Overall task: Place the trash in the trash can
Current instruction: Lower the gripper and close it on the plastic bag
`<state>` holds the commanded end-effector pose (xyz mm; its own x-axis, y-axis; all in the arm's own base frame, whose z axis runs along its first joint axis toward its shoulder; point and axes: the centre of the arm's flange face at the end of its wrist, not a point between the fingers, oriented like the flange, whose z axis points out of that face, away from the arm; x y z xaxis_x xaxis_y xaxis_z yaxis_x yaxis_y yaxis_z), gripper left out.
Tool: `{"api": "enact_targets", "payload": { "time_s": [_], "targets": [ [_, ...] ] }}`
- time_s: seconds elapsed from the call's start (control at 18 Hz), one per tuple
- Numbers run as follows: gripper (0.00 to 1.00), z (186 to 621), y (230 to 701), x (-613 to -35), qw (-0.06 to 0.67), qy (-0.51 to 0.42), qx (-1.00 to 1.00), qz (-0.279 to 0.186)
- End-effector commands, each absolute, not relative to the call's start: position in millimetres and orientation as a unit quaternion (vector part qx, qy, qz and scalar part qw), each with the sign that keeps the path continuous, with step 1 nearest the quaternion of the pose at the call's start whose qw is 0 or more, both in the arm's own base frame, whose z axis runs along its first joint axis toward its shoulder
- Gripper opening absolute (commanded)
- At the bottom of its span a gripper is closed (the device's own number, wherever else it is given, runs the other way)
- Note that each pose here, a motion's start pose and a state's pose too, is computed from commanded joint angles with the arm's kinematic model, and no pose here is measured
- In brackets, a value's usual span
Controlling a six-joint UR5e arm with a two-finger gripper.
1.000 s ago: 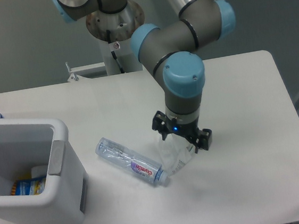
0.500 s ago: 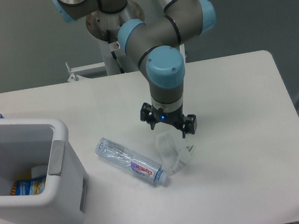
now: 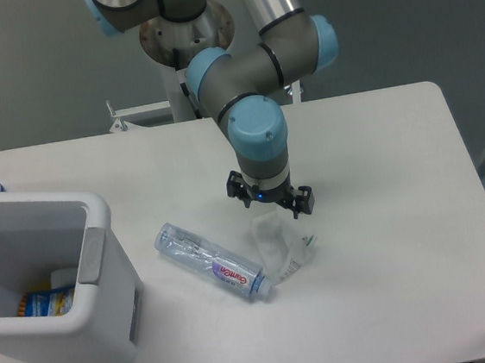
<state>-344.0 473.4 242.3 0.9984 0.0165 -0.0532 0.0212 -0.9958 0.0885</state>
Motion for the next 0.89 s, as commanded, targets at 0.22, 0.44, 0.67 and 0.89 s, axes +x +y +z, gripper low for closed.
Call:
{"api": "enact_targets", "payload": {
  "time_s": [0.22,0.44,0.67,0.89],
  "targets": [
    [0.65,231,479,-341,0.073,0.008,0.996,-0.051],
    [0.63,226,482,-341,0.081,0.018,0.994,-0.070],
    [0.26,224,484,-340,0.081,0.037,0.994,-0.071],
    [0.00,229,486,-339,0.077,0.042,0.993,-0.074]
  ]
}}
